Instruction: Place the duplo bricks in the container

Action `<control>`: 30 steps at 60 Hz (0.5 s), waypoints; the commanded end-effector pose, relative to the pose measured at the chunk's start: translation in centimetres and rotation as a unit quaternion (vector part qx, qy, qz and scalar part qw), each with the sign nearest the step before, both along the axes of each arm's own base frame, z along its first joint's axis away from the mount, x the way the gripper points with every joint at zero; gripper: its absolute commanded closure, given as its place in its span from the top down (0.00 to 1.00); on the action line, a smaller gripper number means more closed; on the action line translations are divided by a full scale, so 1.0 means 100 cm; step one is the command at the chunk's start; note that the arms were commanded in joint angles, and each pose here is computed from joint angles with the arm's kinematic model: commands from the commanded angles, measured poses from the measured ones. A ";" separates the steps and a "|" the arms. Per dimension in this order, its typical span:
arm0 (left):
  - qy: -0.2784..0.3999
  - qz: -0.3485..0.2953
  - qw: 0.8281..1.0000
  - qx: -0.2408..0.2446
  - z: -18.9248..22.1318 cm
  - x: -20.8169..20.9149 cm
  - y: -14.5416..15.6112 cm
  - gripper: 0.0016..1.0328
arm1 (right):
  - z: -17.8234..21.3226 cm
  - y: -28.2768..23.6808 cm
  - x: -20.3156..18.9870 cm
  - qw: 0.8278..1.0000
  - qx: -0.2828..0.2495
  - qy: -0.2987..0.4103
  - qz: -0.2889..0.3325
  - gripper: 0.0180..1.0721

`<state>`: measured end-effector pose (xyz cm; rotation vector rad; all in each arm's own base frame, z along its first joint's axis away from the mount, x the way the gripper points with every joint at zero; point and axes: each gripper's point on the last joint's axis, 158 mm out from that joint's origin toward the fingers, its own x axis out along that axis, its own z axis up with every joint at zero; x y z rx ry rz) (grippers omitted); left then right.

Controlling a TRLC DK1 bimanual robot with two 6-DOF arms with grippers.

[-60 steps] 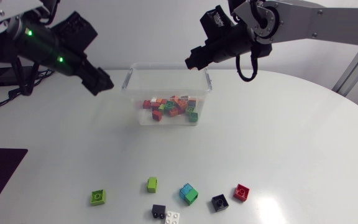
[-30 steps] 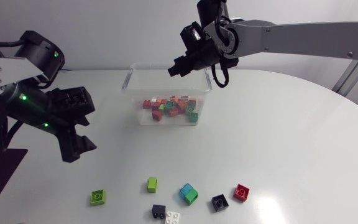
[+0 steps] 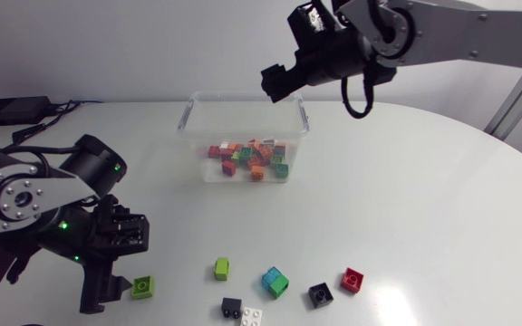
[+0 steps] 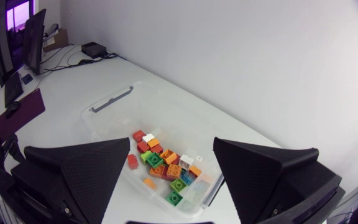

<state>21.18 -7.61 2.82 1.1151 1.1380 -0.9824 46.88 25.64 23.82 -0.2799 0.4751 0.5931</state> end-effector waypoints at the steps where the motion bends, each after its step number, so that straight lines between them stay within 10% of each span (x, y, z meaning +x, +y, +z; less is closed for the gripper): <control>1: 0.022 -0.023 0.999 0.013 -0.016 -0.012 0.000 0.85 | -0.020 -0.010 -0.028 0.999 -0.024 0.031 0.021 0.95; 30: 0.063 -0.032 0.997 0.028 -0.059 -0.019 -0.005 0.84 | -0.088 -0.081 -0.170 0.976 -0.117 0.178 0.046 0.95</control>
